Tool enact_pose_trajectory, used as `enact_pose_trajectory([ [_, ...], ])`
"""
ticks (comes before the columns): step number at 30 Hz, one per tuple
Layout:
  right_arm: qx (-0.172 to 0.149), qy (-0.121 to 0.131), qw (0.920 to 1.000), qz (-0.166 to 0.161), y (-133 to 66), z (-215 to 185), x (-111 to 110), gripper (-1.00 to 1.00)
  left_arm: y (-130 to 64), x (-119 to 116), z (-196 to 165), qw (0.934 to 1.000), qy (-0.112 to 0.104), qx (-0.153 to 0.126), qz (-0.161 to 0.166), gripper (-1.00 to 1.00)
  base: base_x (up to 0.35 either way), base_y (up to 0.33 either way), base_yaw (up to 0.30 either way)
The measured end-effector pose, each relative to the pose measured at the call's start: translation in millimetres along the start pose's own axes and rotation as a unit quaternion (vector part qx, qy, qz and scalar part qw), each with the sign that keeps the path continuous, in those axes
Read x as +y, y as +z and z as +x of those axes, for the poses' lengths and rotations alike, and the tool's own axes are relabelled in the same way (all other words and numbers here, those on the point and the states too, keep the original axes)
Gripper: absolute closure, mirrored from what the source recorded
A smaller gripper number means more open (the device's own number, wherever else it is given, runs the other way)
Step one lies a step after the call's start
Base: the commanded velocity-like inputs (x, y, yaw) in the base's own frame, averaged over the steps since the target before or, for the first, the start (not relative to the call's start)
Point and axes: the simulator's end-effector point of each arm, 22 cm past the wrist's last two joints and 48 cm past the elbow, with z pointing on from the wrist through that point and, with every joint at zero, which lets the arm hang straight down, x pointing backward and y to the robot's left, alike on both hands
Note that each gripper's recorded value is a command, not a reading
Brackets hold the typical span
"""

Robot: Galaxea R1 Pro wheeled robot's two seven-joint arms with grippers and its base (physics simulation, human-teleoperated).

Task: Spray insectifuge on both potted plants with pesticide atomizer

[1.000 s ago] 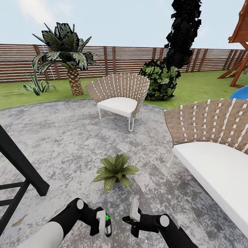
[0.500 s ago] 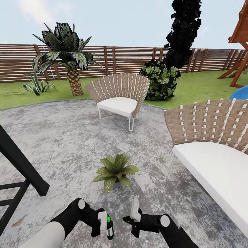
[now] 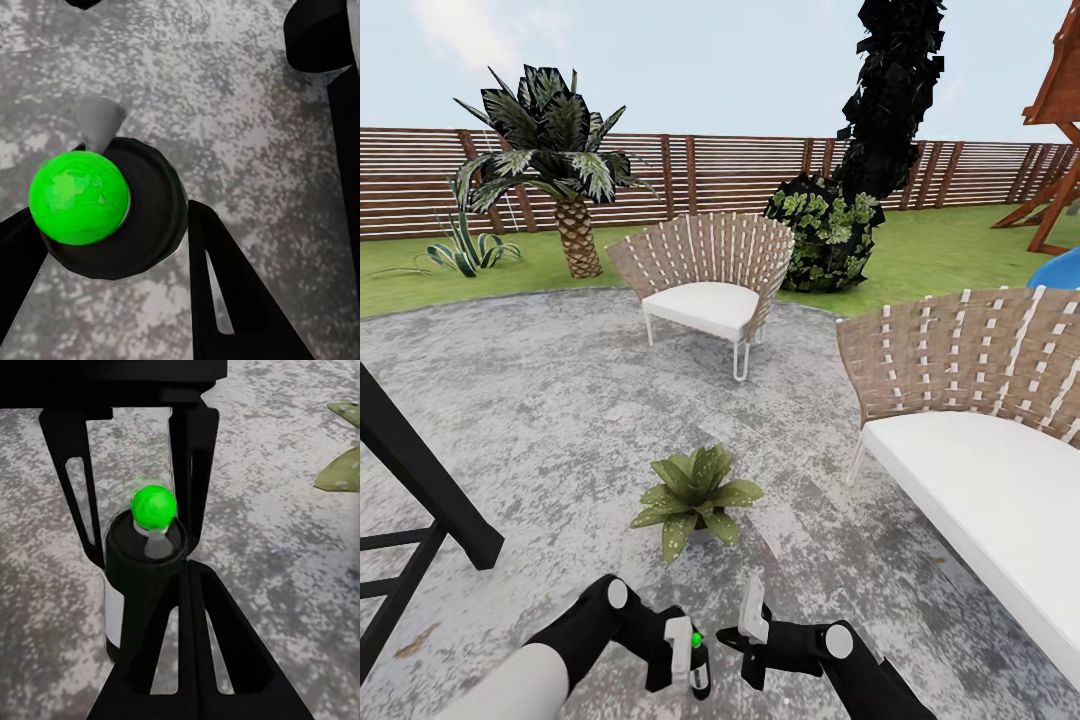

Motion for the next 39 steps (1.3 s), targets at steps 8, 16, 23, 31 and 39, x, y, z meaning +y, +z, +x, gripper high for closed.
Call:
enact_pose_trajectory([
  [8, 0.000, 0.000, 1.0000, 0.000, 0.0, 0, 0, 1.00, 2.8, 2, -10, 1.0000, 0.004, -0.007, -0.004, 1.00, 0.000, 0.000, 0.000],
  [16, 0.000, 0.000, 1.0000, 0.000, 0.0, 0, 0, 1.00, 6.3, 1, -20, 0.9999, 0.009, -0.014, -0.003, 1.00, 0.000, 0.000, 0.000],
  [23, 0.000, 0.000, 1.0000, 0.000, 0.0, 0, 0, 1.00, 8.1, 0, -24, 0.9998, 0.009, -0.018, -0.001, 1.00, 0.000, 0.000, 0.000],
  [31, 0.000, 0.000, 1.0000, 0.000, 0.0, 0, 0, 1.00, 8.1, 0, -24, 0.9998, 0.008, -0.018, -0.001, 1.00, 0.000, 0.000, 0.000],
  [39, 0.001, 0.000, 1.0000, 0.000, 0.0, 0, 0, 1.00, -10.4, 2, 26, 0.9998, -0.008, 0.019, -0.005, 1.00, 0.000, 0.000, 0.000],
])
